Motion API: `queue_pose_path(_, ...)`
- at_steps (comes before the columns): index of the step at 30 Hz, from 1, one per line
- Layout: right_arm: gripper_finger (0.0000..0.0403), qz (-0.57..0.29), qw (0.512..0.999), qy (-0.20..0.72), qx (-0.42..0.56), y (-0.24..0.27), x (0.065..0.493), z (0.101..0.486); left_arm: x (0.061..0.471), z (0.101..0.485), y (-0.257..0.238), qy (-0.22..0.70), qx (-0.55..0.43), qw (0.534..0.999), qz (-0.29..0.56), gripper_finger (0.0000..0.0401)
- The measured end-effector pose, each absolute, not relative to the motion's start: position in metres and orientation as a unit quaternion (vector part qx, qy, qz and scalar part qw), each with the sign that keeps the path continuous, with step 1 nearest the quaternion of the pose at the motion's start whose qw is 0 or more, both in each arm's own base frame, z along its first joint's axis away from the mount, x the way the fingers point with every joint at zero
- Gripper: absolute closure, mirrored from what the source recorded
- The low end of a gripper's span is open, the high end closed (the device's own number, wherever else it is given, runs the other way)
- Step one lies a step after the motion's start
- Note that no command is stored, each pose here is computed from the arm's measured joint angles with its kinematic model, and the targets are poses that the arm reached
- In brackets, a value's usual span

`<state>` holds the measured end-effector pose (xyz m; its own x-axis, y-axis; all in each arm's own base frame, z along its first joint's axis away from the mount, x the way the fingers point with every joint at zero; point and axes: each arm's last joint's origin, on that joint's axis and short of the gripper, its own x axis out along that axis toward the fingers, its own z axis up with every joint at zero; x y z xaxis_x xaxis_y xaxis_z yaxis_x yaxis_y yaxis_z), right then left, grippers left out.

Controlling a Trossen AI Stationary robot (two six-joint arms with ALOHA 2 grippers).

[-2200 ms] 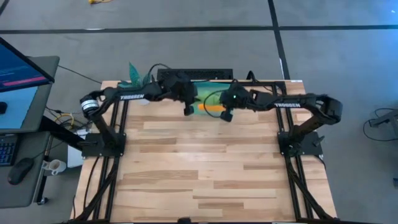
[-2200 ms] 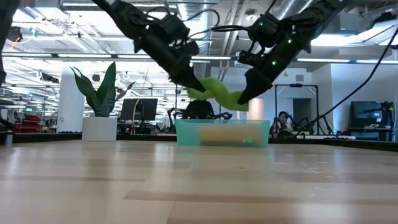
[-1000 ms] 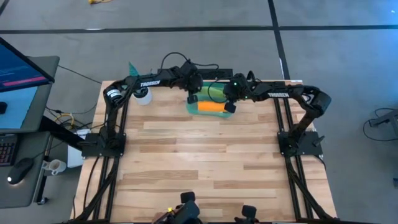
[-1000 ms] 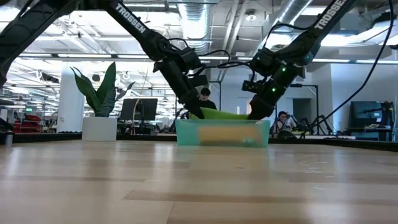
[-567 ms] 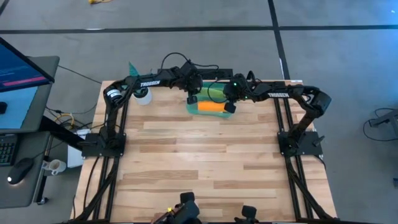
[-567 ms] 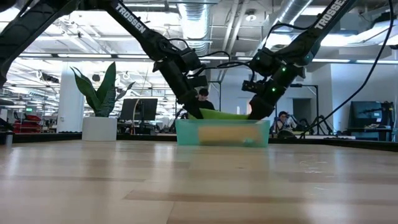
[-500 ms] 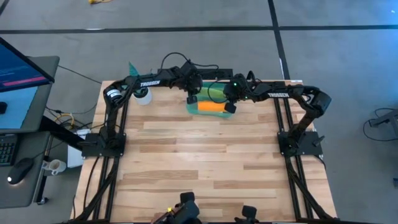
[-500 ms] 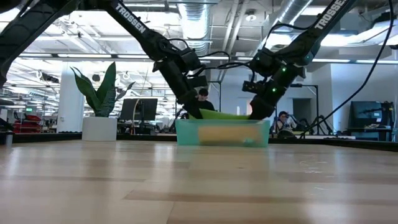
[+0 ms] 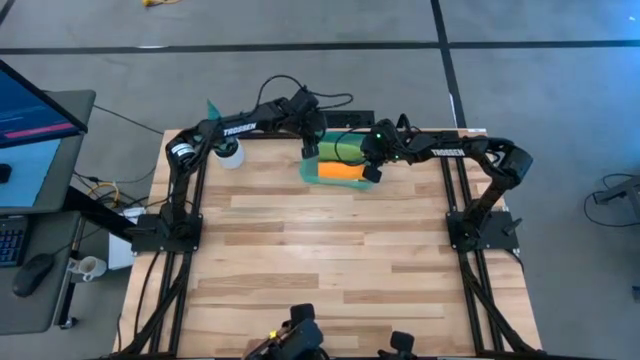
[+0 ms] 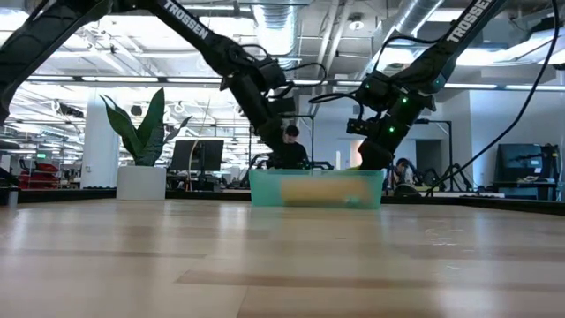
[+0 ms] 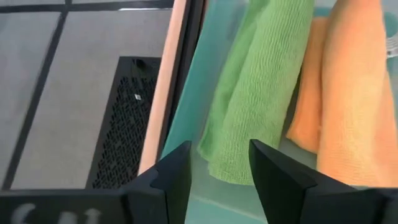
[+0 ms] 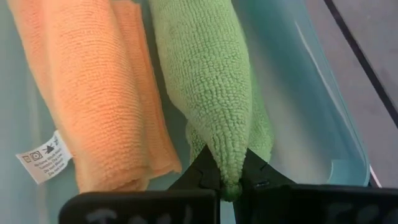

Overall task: Roll microfiber towels into tight, uniform cylinder then place into a basket
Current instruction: Put the green towel into the blue bin, then return to Home Position

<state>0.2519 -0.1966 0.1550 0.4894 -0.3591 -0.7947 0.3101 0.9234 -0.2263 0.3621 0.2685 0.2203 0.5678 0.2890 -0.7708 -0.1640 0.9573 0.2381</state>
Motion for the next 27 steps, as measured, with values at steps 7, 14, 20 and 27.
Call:
queue_pose_path(7,0.0355,-0.195,0.863,0.465,-0.020,-0.197,0.253,0.157,0.362,0.241,0.268,0.460,0.066,0.878,0.115,0.0275)
queue_pose_path(14,0.0257,-0.192,0.860,0.472,-0.017,-0.200,0.258,0.168,0.354,0.238,0.268,0.463,0.023,0.884,0.057,0.0296)
queue_pose_path(20,0.0164,-0.187,0.852,0.490,-0.003,-0.199,0.261,0.177,0.349,0.238,0.273,0.450,-0.010,0.892,0.044,0.0311)
queue_pose_path(27,0.0144,-0.195,0.846,0.495,0.021,-0.199,0.259,0.204,0.344,0.240,0.266,0.465,-0.039,0.884,0.030,0.0335)
